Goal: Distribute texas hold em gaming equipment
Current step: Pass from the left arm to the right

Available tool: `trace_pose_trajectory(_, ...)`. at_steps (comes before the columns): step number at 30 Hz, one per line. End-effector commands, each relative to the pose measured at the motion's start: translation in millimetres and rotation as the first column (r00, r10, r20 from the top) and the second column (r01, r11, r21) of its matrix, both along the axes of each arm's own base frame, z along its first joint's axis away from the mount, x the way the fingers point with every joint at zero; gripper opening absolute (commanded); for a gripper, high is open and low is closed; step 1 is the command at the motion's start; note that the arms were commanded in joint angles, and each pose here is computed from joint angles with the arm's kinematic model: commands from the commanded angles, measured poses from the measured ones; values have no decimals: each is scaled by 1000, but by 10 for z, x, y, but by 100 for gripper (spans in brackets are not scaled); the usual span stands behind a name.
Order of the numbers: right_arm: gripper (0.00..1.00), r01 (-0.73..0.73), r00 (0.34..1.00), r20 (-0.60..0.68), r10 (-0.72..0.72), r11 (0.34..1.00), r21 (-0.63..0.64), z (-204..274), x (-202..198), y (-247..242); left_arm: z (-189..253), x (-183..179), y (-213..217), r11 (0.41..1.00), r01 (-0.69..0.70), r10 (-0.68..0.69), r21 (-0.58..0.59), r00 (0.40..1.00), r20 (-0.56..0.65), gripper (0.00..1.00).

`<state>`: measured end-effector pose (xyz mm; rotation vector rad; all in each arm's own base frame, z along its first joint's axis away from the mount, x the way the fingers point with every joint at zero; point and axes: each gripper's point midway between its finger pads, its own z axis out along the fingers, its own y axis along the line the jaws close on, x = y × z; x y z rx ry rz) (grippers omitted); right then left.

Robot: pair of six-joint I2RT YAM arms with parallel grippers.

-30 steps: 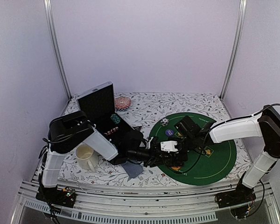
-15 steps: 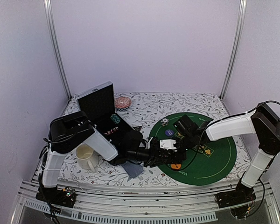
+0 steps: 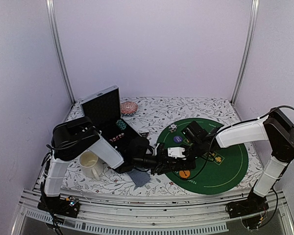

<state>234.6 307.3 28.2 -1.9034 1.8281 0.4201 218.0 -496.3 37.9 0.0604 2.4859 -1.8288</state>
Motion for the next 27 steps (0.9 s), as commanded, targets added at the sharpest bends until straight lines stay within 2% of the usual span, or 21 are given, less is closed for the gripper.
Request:
trace_pose_trajectory(1,23,46,999,16,-46,999,6,91,127,22,-249,-98,81,997,19,-19,73,1000,-9,36)
trace_pose_trajectory(6,15,55,998,3,-55,998,-3,134,98,-9,-153,-61,118,997,-4,2,75,1000,29,42)
trace_pose_trajectory(13,13,55,998,-6,-55,998,-36,83,56,-83,-57,-49,105,997,-3,-3,79,997,75,52)
trace_pose_trajectory(27,11,55,998,-8,-55,998,-36,111,68,-90,-43,-129,122,997,-2,-4,75,997,76,60)
